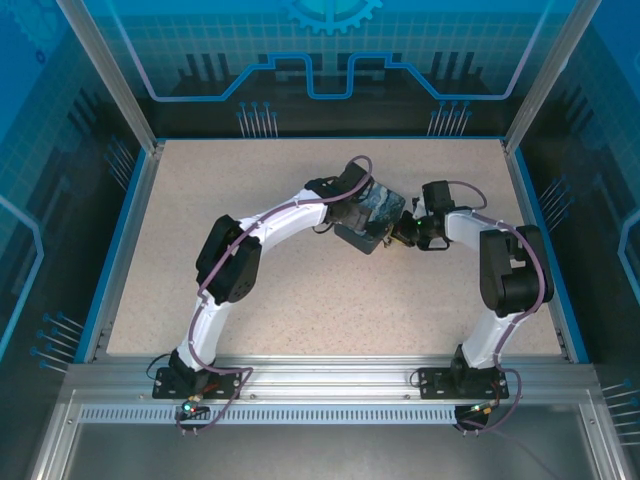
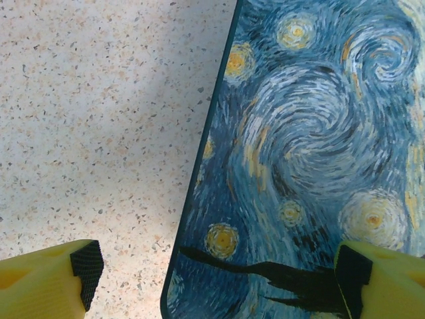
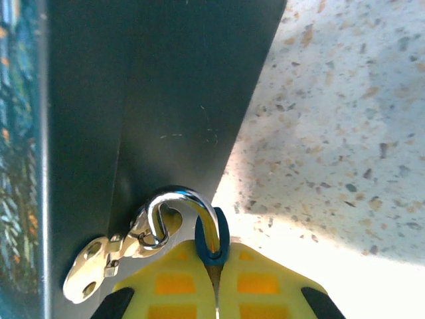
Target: Unlock a padlock with a key
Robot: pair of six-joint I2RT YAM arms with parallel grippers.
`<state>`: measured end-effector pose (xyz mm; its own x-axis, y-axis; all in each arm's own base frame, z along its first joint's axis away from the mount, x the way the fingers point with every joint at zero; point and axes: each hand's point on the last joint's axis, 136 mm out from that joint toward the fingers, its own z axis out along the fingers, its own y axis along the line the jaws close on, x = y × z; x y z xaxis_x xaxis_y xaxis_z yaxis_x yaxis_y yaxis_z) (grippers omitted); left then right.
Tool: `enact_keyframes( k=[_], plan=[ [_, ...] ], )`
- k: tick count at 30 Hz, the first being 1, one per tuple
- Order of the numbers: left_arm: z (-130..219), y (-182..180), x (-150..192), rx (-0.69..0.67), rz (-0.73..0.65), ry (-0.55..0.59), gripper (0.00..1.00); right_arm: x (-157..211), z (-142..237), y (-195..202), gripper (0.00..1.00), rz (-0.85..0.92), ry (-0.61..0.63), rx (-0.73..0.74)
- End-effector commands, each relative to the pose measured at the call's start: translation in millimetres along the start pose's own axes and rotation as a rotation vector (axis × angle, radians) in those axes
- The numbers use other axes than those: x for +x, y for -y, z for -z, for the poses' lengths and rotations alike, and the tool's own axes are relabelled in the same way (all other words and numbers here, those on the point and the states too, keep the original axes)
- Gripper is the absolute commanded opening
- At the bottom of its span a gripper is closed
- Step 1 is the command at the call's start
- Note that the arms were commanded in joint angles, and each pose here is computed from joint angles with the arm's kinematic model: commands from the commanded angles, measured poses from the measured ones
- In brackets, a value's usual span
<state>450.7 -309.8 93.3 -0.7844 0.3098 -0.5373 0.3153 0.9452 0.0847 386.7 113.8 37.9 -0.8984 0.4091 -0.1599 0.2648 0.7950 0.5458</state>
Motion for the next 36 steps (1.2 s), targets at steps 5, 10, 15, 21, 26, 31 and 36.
enact_keyframes(
  k=[5,10,15,21,26,31,36],
  plan=[
    [-33.4,-14.1,69.7,-0.076,-0.108,-0.241,0.91,-8.7,10.3,27.9,0.00,-0.022,0.030,0.165],
    [-35.9,-14.0,74.1,-0.079,-0.119,-0.256,0.89,-34.0,18.6,-0.8,0.00,-0.075,0.114,-0.074],
    [-39.0,-12.9,77.8,-0.074,-0.118,-0.269,0.87,-66.8,28.8,10.3,0.00,-0.270,0.178,-0.267],
    [-39.0,-12.2,77.2,-0.073,-0.112,-0.270,0.87,-78.9,34.1,20.7,0.00,-0.250,0.162,-0.149],
    [-38.8,-10.9,76.6,-0.070,-0.115,-0.274,0.87,-95.3,61.9,12.8,0.00,-0.098,0.258,-0.015],
    [-39.4,-10.2,76.7,-0.070,-0.114,-0.274,0.87,-102.3,64.7,2.3,0.00,-0.092,0.249,-0.124],
    [-37.8,-9.9,74.8,-0.074,-0.111,-0.270,0.87,-83.3,30.2,1.2,0.00,-0.070,0.041,-0.039]
  ],
)
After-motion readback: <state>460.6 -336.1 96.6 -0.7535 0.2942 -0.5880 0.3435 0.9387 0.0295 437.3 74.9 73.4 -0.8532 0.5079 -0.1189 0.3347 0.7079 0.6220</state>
